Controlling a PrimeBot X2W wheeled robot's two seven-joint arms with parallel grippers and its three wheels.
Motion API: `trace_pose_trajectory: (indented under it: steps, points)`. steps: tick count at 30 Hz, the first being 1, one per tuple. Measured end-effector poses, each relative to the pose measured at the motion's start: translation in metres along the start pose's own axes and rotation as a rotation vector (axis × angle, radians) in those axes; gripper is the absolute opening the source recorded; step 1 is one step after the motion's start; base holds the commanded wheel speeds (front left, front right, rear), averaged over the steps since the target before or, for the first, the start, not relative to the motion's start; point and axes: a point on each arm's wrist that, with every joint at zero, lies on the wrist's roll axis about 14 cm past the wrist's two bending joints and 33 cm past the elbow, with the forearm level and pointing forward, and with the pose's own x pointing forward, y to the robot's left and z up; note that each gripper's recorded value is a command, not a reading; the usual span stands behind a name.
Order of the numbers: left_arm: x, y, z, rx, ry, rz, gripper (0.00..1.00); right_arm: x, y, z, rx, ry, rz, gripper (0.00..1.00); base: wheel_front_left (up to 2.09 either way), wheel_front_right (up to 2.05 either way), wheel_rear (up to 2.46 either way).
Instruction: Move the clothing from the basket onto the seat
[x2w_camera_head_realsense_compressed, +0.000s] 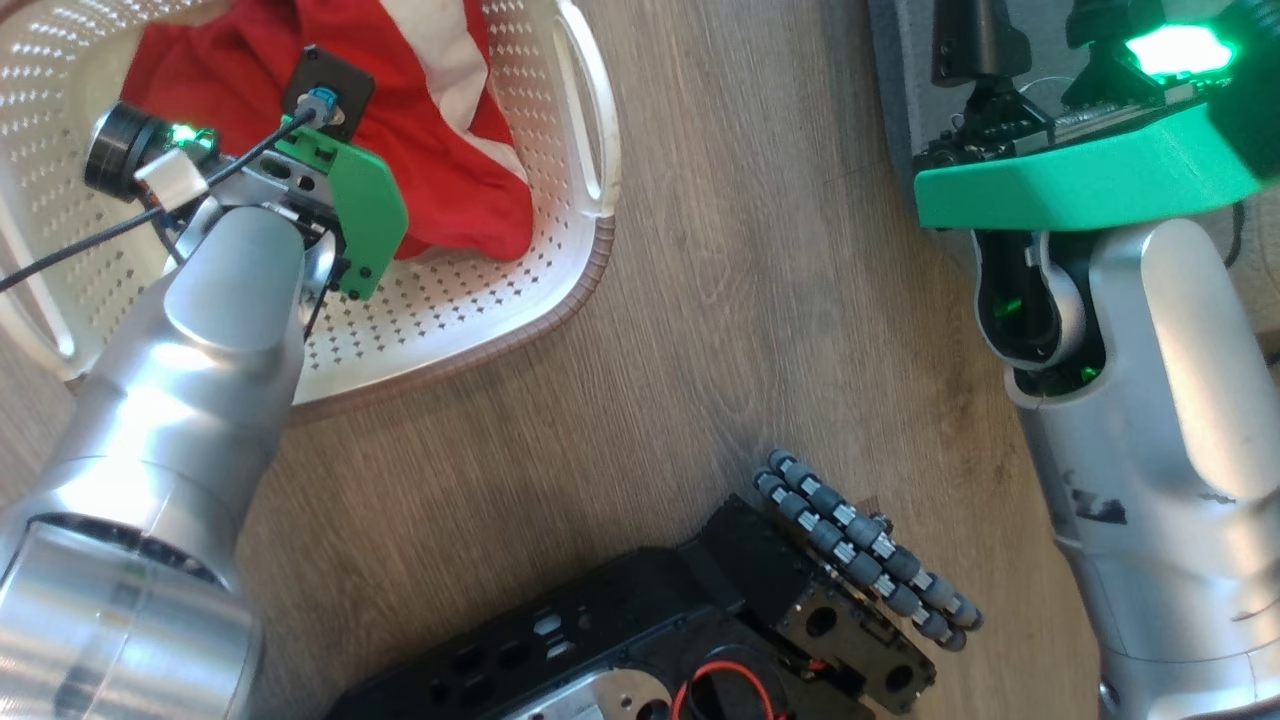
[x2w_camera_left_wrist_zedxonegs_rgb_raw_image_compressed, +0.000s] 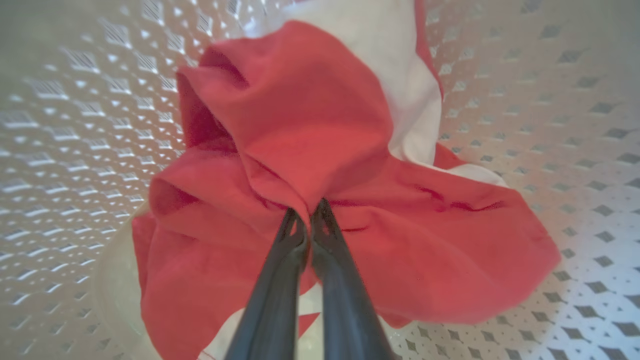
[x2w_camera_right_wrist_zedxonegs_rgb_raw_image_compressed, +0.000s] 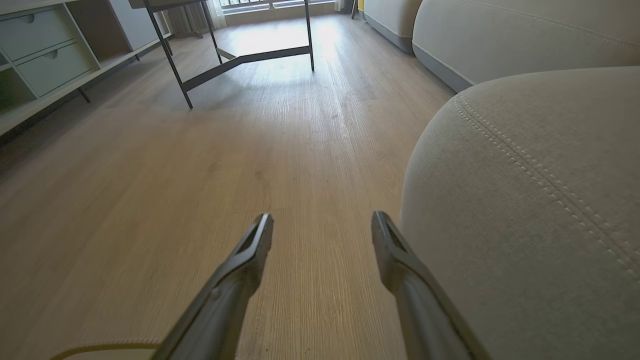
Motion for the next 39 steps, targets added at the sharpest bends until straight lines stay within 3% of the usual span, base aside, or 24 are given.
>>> trace_pose_trajectory:
  steps: [16,39]
  points:
    - [-0.056,-0.009,0.066,-0.006,-0.195,0.024,0.0,-0.009,0.01,0.048,-0.034,-0.077,0.005,1.0,0.0,0.0,0.0]
    - [-0.203,-0.035,0.17,-0.016,-0.569,0.148,0.0,-0.06,0.039,0.104,-0.025,-0.14,0.056,1.0,0.0,0.0,0.0]
